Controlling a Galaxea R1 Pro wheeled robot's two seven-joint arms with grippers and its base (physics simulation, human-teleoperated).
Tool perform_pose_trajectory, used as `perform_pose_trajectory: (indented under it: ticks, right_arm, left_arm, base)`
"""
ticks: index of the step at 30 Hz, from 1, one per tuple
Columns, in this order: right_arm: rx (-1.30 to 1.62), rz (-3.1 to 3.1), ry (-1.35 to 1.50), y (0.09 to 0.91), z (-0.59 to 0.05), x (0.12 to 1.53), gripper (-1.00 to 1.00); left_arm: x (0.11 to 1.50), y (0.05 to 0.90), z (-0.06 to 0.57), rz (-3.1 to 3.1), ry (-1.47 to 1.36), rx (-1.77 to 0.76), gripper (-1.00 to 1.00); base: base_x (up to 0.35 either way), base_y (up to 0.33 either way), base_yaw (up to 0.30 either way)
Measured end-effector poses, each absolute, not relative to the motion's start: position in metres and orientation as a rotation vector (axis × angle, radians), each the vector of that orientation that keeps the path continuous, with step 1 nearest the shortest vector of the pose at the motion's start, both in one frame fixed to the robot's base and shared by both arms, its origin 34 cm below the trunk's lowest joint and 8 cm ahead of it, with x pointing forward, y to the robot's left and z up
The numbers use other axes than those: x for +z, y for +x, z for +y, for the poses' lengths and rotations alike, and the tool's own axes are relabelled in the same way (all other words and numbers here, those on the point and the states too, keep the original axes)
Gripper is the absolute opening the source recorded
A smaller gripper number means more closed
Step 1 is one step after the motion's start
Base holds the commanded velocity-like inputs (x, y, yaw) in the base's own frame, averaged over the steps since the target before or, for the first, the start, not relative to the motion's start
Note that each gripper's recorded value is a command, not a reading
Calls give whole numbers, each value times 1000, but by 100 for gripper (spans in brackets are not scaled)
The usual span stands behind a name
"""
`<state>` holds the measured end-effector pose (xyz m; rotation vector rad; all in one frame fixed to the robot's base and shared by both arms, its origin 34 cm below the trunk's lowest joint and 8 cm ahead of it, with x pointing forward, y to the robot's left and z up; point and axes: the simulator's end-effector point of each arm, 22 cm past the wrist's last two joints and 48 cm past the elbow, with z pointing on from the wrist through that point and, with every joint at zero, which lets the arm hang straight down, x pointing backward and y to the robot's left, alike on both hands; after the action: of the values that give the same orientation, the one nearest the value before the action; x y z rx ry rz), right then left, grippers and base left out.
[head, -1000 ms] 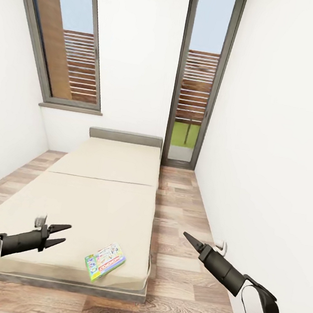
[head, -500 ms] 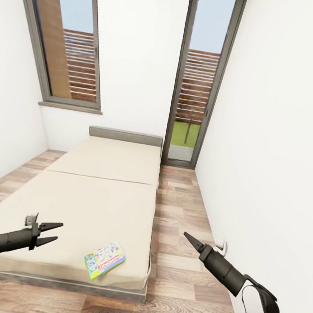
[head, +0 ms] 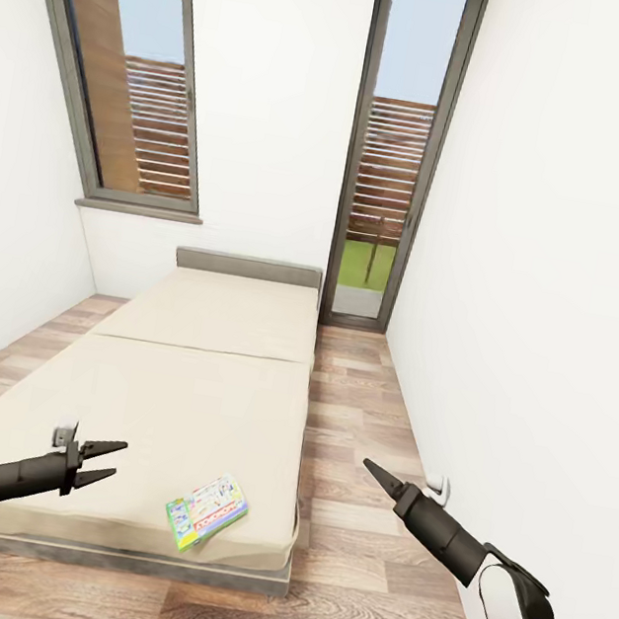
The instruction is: Put all the toys in the child's room - the three board games (two on the bed and one on the table), the two jigsaw puzzles on the table, and the tennis ball on the table - inside the toy box on the table in the child's room.
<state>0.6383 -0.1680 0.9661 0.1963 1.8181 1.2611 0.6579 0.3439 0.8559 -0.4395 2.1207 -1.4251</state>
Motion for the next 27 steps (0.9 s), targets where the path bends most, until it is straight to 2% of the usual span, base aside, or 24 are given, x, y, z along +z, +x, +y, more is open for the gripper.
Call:
perform_pose_trajectory:
  ticks: [13, 27]
  right_arm:
    - [1286, 1772, 148, 633, -163, 967, 100]
    - [1449, 1700, 147, 613, -179, 980, 100]
  left_arm:
    - [816, 661, 337, 2190, -464, -1352, 100]
    - [780, 669, 309, 2204, -414, -1306, 100]
  base:
    - [0, 0, 0]
    - [0, 0, 0]
